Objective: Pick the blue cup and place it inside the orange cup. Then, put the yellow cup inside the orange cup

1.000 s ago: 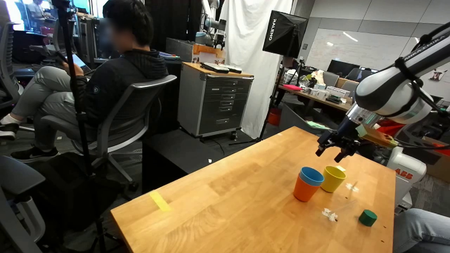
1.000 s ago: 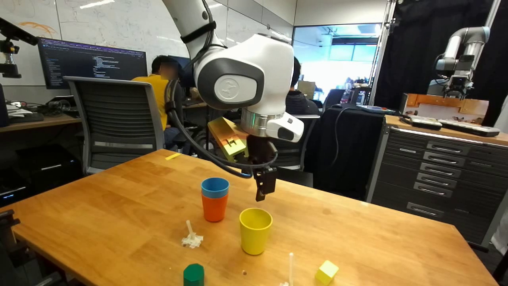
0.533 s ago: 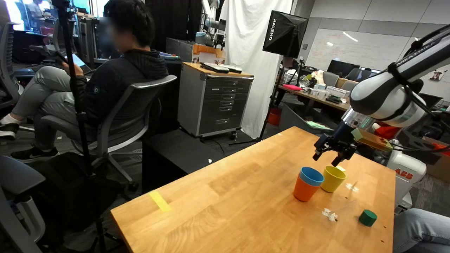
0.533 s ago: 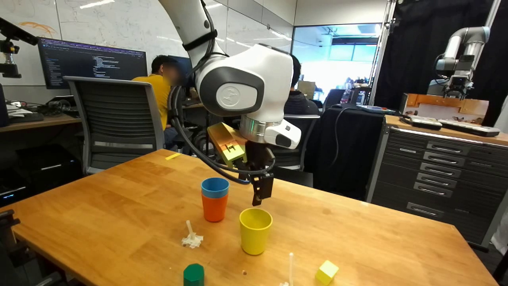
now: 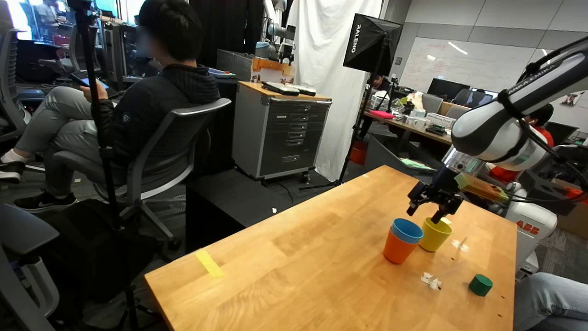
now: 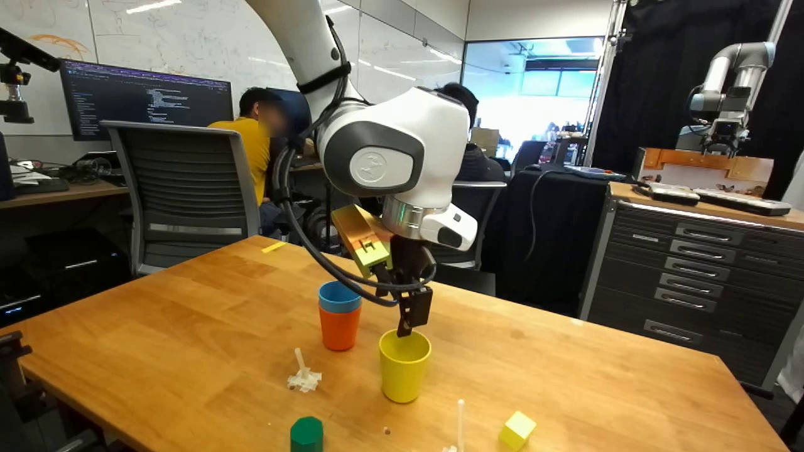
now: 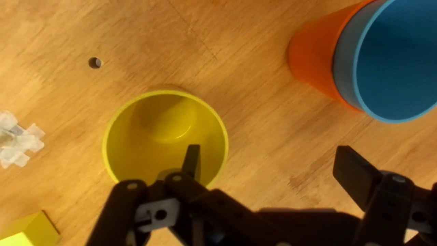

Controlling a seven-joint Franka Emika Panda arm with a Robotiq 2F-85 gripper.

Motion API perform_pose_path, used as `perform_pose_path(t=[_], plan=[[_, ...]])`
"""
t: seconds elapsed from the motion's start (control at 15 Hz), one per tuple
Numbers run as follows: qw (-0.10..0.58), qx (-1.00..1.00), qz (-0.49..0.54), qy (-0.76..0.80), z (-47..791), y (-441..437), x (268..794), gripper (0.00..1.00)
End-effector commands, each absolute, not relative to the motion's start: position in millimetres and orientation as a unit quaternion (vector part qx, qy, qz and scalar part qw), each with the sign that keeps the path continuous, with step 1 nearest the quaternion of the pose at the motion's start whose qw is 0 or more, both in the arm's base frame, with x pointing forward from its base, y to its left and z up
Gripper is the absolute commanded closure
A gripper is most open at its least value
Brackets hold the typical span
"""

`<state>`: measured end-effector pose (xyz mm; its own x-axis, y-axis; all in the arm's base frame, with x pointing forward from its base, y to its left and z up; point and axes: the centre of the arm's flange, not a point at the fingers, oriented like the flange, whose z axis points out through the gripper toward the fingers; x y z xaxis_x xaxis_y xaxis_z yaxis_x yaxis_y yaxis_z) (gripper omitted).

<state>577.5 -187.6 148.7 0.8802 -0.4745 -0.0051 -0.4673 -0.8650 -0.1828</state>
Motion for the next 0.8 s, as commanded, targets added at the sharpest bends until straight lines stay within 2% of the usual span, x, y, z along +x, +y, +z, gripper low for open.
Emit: perform_pose_path(t=[0.0, 0.33, 0.4, 0.47, 0.6, 0.73], plan=[[0.088, -0.965, -0.007, 0.248, 145.8, -192.1, 590.2, 0.00], [0.093, -0.964, 0.005, 0.250, 139.6, -193.5, 594.0, 0.01], [0.093, -0.964, 0.007, 0.251, 138.5, -193.9, 594.3, 0.07], [0.093, -0.963, 0.009, 0.251, 137.9, -194.2, 594.6, 0.08], [0.094, -0.963, 0.012, 0.252, 137.1, -195.1, 595.3, 0.20], [0.094, -0.963, 0.016, 0.252, 136.4, -195.6, 595.9, 0.41]])
